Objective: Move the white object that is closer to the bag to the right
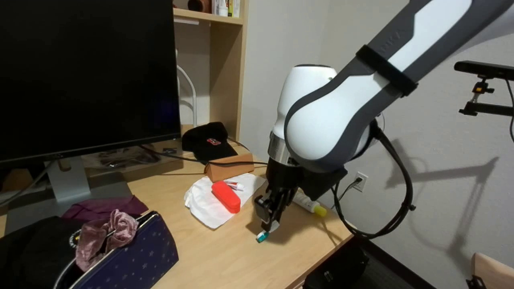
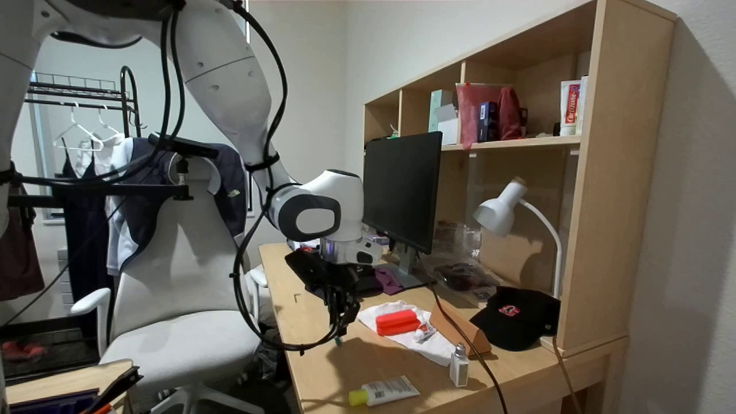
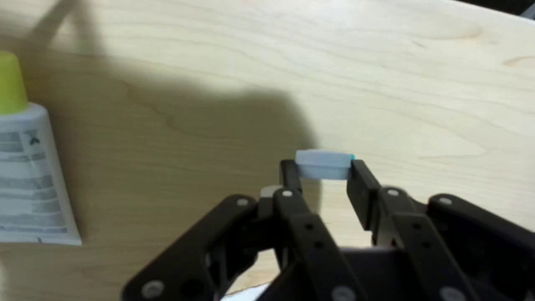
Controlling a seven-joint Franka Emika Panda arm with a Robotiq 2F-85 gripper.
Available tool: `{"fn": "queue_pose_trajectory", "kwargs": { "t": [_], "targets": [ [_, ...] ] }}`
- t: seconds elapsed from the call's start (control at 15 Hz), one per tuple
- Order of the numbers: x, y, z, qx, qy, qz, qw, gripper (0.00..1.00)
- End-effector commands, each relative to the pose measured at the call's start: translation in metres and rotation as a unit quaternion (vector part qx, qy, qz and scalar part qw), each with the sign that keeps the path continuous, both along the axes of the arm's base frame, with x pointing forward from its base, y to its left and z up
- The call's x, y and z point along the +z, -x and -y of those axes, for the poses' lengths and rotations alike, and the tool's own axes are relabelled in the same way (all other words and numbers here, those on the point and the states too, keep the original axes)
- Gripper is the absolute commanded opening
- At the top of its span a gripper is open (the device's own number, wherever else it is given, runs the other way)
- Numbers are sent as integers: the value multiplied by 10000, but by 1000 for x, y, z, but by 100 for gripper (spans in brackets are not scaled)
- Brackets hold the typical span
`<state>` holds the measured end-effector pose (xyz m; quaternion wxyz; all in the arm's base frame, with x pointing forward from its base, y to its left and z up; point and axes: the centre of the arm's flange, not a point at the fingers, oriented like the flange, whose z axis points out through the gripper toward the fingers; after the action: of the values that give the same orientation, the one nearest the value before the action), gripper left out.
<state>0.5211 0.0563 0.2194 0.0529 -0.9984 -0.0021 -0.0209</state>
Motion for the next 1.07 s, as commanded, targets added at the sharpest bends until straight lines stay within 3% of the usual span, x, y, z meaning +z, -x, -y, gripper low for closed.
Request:
{"fn": "queue_pose_trajectory", "kwargs": {
  "t": [0.0, 0.53, 0.73, 1.0],
  "targets": [
    [-12, 4, 26, -561, -503, 7, 9972, 15],
    [-15, 18, 54, -1540, -1269, 238, 9796, 15],
    [-20, 22, 46, -1836, -1012, 418, 9769, 15],
    [-28, 35, 13, -1652, -103, 527, 9848, 15]
  ]
}}
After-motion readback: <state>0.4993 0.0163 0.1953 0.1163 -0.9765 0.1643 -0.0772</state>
